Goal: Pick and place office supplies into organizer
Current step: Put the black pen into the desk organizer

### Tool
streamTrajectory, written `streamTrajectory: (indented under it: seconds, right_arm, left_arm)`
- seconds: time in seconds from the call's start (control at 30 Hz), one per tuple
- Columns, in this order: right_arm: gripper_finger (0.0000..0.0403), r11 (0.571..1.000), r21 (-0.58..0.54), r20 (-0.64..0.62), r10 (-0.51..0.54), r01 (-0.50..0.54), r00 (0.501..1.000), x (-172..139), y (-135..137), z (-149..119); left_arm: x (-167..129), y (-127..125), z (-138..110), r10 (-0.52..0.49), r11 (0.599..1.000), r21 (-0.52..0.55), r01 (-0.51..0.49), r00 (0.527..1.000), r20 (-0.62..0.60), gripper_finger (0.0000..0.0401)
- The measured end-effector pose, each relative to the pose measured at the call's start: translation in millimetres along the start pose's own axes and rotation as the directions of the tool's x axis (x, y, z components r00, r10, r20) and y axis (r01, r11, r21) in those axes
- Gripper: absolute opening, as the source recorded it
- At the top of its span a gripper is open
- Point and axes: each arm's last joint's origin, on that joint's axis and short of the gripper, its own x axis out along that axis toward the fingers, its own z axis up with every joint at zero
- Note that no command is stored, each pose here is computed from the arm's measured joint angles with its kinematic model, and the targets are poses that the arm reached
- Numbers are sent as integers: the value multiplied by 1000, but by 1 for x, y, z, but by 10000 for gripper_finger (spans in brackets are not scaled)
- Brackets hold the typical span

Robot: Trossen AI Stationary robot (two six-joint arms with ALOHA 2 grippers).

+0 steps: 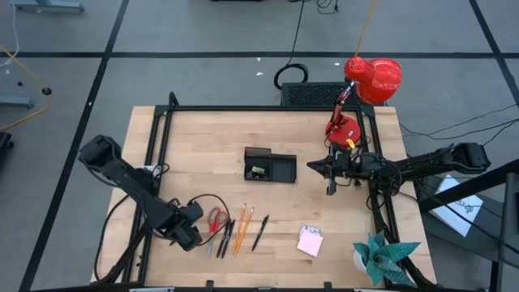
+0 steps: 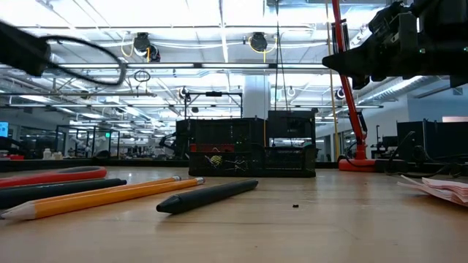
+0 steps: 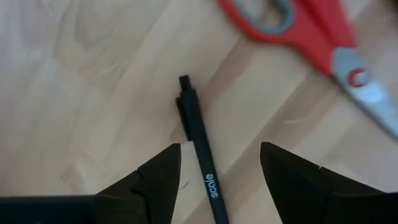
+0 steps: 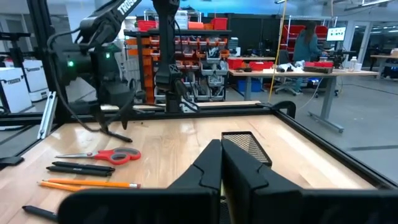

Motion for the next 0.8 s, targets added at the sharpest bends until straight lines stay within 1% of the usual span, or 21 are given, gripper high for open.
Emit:
streamTrajectory:
  seconds: [0.3,0.53,0.8]
  right_arm:
    - [1,1000,0,0,-1,1,1000,0,0,0]
    - [1,1000,0,0,-1,1,1000,0,0,0]
    - [1,1000,0,0,-1,1,1000,0,0,0]
  left_arm:
    - [21,-2,11,92,996,14,-92,995,-26,228]
    - [26,-1,18,106,994,40,-103,992,-63,228]
    - [27,0,20,109,991,82,-104,992,-64,227]
